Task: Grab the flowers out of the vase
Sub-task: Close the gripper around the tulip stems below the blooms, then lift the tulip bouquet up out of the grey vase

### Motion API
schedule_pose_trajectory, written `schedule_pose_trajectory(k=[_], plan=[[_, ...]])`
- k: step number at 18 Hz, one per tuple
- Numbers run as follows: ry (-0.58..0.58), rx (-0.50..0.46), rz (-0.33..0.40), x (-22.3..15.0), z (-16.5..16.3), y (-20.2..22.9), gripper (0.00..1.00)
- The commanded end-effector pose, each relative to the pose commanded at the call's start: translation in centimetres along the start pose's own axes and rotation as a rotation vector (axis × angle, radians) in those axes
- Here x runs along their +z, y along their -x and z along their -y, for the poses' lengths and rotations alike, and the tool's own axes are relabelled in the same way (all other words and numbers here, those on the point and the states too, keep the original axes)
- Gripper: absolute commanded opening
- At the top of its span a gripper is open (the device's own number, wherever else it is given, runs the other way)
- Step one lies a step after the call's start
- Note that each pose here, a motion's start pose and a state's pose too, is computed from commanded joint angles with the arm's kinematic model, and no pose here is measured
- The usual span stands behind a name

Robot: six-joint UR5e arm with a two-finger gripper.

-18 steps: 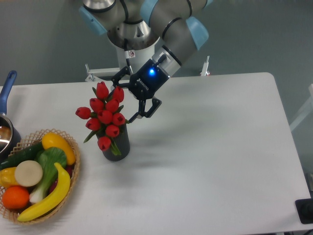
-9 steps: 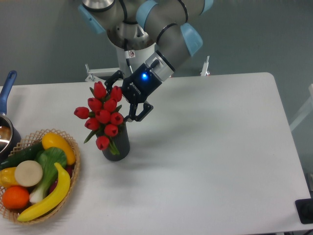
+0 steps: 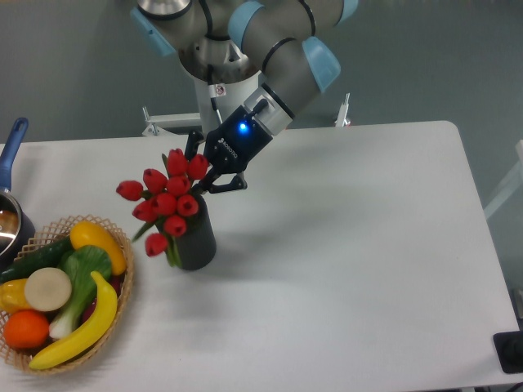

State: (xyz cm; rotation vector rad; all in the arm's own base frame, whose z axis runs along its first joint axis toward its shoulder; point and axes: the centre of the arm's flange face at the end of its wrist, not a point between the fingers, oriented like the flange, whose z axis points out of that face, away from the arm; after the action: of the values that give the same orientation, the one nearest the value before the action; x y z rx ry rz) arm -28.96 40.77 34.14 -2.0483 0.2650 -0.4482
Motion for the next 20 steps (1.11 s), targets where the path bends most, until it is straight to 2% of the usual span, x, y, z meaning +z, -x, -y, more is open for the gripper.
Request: schedule_pose_trajectory(k=[9, 17, 20], plan=[[-0.008, -0.045, 0.021, -1.0, 2.2, 0.1, 0.0], [-0.034, -0.153, 0.064, -3.3, 6.3, -0.1, 0.0], [-0.087, -0.163, 0.057, -4.2, 7.7, 0.0, 0.0]])
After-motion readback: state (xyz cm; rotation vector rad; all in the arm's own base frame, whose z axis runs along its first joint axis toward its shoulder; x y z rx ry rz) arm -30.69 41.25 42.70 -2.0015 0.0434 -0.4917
